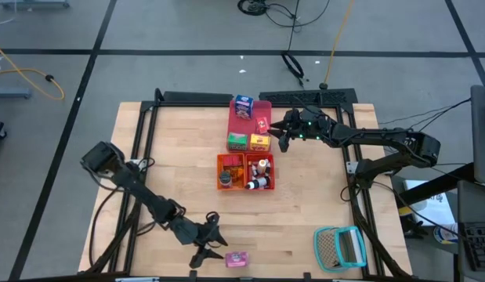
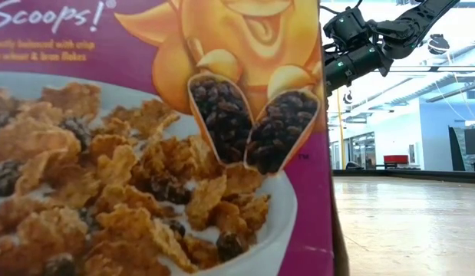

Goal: Pick & Place Kitchen Items
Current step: Put the pink raisin bran box into the pink bin

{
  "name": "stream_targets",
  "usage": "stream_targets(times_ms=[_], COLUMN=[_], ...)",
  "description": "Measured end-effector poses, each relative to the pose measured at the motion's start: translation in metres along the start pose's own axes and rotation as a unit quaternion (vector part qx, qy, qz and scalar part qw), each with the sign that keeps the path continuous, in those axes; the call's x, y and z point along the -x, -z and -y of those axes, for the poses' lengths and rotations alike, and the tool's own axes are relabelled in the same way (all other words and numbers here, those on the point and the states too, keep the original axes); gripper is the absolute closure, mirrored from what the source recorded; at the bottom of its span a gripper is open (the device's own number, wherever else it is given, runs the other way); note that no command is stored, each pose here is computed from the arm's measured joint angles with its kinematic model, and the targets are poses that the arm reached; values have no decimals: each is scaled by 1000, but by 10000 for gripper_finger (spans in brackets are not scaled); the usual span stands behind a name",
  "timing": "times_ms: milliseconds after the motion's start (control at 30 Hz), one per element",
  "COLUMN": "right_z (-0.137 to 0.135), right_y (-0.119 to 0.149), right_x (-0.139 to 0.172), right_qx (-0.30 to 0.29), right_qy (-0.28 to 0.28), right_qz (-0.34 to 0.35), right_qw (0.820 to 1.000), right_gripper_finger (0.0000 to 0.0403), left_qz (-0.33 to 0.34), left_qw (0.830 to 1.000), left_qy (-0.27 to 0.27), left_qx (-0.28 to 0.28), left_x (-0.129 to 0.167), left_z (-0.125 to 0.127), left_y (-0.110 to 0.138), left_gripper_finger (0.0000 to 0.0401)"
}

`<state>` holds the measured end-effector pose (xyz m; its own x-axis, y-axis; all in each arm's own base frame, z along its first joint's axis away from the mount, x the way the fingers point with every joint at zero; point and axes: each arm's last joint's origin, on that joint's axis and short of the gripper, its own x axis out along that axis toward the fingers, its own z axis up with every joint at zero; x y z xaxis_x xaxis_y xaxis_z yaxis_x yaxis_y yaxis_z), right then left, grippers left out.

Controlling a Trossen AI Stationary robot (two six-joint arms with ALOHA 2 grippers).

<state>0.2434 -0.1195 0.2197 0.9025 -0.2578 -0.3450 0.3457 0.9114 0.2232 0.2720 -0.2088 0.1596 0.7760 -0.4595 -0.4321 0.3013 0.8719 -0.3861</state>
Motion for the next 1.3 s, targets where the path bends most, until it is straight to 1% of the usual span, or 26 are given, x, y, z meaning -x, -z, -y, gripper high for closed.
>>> stream_targets(times_ms=[67,267,500,667,1033,1300], right_z=[0,0,0,0,0,0], right_y=[0,0,1,1,1,1], right_x=[0,0,0,0,0,0], right_qx=[0,0,-1,-1,-1,-1], right_qy=[0,0,1,1,1,1], right_qz=[0,-1,-3,-4,-4,-6], right_qw=[1000,1000,1000,1000,1000,1000], right_gripper_finger=[271,271,271,271,271,271], left_qz=[13,55,47,62,71,82], left_qw=[1000,998,998,997,997,996], left_qy=[-1,25,32,34,14,16], left_qx=[1,-11,3,-15,-19,-25], left_x=[-3,-11,-14,-14,-14,-14], left_z=[0,1,0,1,-1,0], left_y=[0,0,4,1,0,-2], left_gripper_finger=[181,187,189,190,190,190])
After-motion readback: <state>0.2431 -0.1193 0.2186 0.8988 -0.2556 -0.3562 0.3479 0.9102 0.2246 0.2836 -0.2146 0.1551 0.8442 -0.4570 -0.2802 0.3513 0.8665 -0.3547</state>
